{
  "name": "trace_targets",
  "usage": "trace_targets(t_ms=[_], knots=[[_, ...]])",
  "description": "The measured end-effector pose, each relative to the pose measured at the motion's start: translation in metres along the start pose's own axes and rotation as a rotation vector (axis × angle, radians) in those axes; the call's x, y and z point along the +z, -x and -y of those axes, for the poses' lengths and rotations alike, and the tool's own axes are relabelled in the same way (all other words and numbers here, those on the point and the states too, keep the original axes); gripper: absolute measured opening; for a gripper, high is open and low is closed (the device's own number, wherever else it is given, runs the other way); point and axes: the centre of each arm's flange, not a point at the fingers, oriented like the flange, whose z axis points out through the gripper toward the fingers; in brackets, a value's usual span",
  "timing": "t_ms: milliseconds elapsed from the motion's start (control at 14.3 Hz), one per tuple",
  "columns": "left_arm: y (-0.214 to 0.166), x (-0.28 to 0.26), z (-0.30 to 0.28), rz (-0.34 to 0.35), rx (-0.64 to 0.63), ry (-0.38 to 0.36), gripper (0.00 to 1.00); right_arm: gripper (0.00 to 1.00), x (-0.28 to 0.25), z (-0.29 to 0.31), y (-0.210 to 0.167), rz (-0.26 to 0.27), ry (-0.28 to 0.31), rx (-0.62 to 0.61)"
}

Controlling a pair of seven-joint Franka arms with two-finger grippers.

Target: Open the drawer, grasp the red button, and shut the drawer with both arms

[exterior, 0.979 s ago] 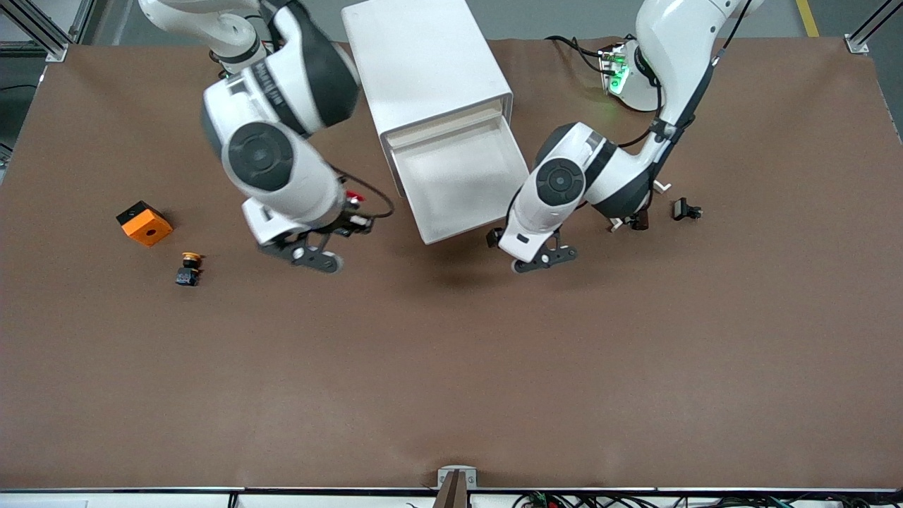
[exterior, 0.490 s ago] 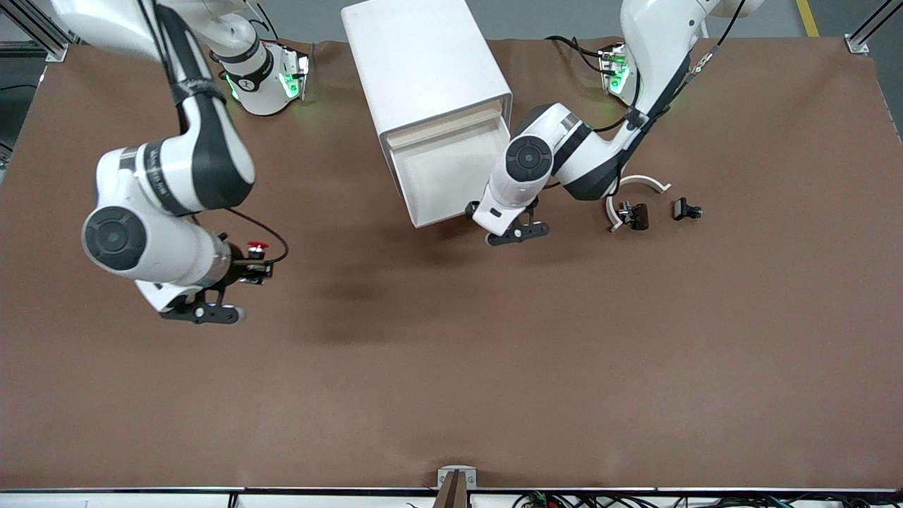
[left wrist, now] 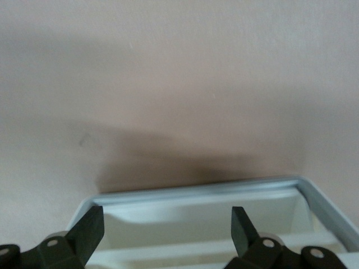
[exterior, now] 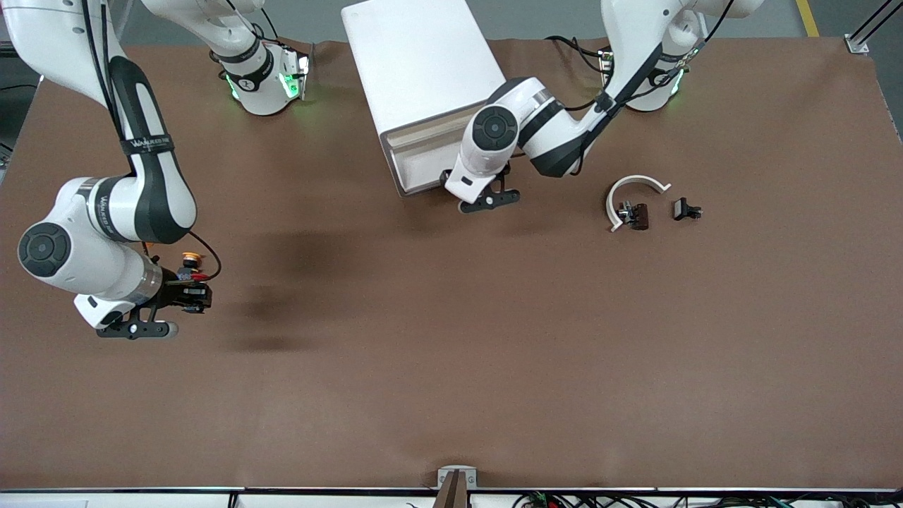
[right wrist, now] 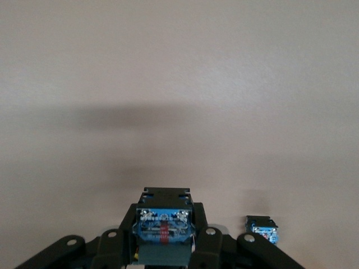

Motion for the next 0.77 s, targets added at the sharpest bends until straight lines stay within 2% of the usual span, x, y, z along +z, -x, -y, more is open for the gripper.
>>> trace_targets(t_ms=[350, 560, 770], knots=[[0.039, 0.022, -0.015, 0.025, 0.009, -0.029, 1.0, 0.41, 0.058, -0.008, 0.019, 0.086, 0.005, -0.047], [0.048, 0.026, -0.019, 0.024, -0.01, -0.032, 1.0, 0.41, 0.082, -0.004, 0.027, 0.13, 0.002, -0.059], [0.049, 0.026, -0.019, 0.024, -0.02, -0.032, 1.0, 0.41, 0.099, -0.001, 0.027, 0.121, 0.004, -0.065]])
